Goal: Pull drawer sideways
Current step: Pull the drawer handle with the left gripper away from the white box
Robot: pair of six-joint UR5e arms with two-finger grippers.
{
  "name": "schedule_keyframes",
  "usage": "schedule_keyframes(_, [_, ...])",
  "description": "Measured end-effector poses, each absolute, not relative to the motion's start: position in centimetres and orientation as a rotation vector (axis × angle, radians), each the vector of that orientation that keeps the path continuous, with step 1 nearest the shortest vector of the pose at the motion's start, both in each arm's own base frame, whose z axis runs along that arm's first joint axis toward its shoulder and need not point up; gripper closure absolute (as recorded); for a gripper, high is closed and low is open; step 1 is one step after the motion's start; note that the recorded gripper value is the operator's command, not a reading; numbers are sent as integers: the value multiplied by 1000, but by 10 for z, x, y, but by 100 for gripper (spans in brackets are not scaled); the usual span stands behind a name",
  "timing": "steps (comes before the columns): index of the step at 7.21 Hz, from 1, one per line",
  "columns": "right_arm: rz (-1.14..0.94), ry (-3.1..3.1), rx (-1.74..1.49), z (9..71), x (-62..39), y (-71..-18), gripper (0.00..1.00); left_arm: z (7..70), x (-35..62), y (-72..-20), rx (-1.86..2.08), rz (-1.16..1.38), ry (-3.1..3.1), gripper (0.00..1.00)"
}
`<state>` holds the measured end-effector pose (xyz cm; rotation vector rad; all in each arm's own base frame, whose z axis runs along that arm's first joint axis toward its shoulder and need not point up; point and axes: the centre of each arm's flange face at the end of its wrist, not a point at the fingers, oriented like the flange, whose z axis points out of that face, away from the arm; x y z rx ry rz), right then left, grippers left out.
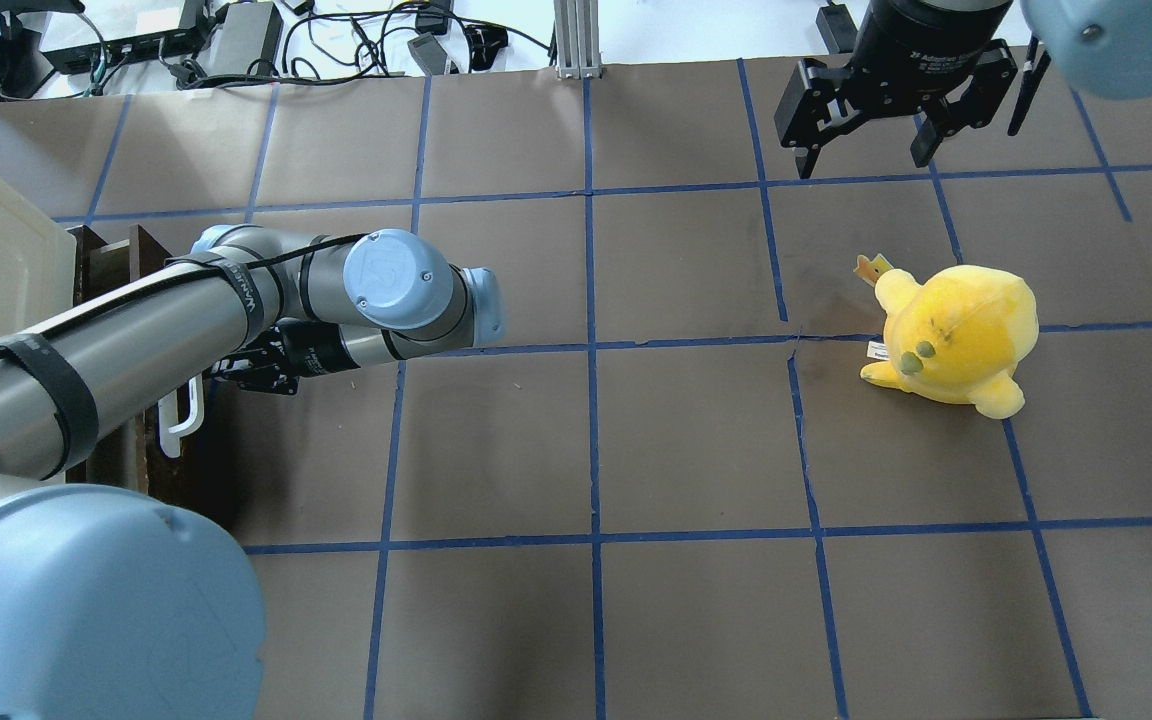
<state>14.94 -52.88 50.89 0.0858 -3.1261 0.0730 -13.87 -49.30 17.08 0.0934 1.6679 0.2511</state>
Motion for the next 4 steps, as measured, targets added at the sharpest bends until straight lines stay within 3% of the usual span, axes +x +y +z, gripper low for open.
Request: schedule_keyframes(4, [73,-3126,86,509,149,-529,0,174,-158,-491,125,224,1669,79])
